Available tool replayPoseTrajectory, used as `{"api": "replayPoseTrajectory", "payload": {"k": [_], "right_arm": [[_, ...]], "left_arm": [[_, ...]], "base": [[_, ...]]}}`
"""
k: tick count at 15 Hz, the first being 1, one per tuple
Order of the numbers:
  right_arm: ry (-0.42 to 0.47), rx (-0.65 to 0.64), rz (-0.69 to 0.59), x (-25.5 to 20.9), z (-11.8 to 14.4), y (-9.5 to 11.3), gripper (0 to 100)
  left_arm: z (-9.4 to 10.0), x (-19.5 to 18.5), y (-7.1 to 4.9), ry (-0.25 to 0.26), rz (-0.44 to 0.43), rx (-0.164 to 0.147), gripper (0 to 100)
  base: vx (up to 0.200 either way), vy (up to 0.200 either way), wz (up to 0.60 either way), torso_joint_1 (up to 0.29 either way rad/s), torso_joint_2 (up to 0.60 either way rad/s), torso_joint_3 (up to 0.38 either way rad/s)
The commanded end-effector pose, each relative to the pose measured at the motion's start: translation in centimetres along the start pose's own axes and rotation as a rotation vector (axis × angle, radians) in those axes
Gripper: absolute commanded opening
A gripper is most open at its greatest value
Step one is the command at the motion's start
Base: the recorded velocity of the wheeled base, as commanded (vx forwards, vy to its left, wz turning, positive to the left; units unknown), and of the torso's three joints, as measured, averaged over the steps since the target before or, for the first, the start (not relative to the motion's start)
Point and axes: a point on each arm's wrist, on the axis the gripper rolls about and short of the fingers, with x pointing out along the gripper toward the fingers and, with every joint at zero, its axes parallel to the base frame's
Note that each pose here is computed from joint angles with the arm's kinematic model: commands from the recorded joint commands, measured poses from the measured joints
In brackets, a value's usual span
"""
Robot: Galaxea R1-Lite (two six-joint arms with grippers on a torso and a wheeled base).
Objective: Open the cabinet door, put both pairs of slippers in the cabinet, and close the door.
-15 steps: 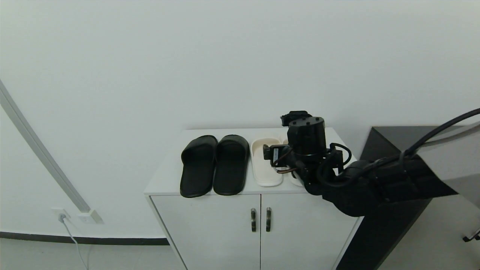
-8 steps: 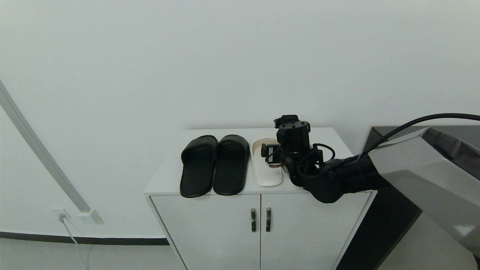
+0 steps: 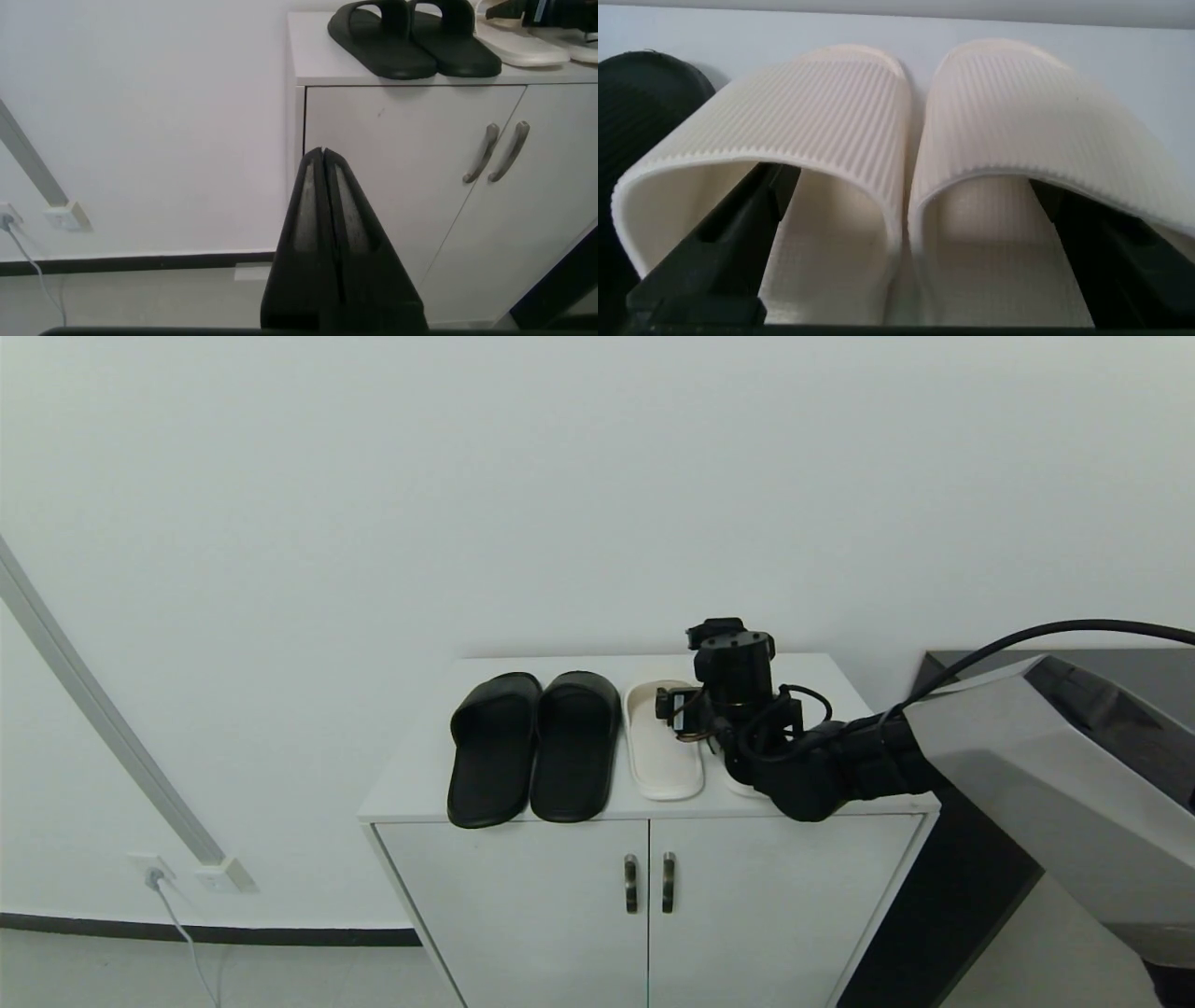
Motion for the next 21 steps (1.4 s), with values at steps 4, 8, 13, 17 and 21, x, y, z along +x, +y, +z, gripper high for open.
{"api": "replayPoseTrajectory", "payload": {"k": [4,8,13,17,21], "right_arm": [[-0.010,-0.015,0.002,0.8,-0.3,0.4,0],[0.003,-0.024,0.001,0.8,0.1,0.5,0],[-0.040,-0.001,0.010,-2.3,3.7,-0.4,0],[-0.016,-0.036,0.098,-8.2,5.3,-1.9,0],[0.010,-0.108,0.385,-16.2,3.7,-4.0,0]], "left_arm": [[0.0,0.0,0.0,0.000,0.000,0.000,0],[0.0,0.0,0.0,0.000,0.000,0.000,0],[0.0,0.0,0.0,0.000,0.000,0.000,0],[0.0,0.0,0.0,0.000,0.000,0.000,0],[0.0,0.0,0.0,0.000,0.002,0.000,0]], "base": [[0.000,0.000,0.00,0.000,0.00,0.000],[0.000,0.000,0.00,0.000,0.00,0.000],[0.000,0.000,0.00,0.000,0.00,0.000],[0.000,0.000,0.00,0.000,0.00,0.000],[0.000,0.000,0.00,0.000,0.00,0.000]]}}
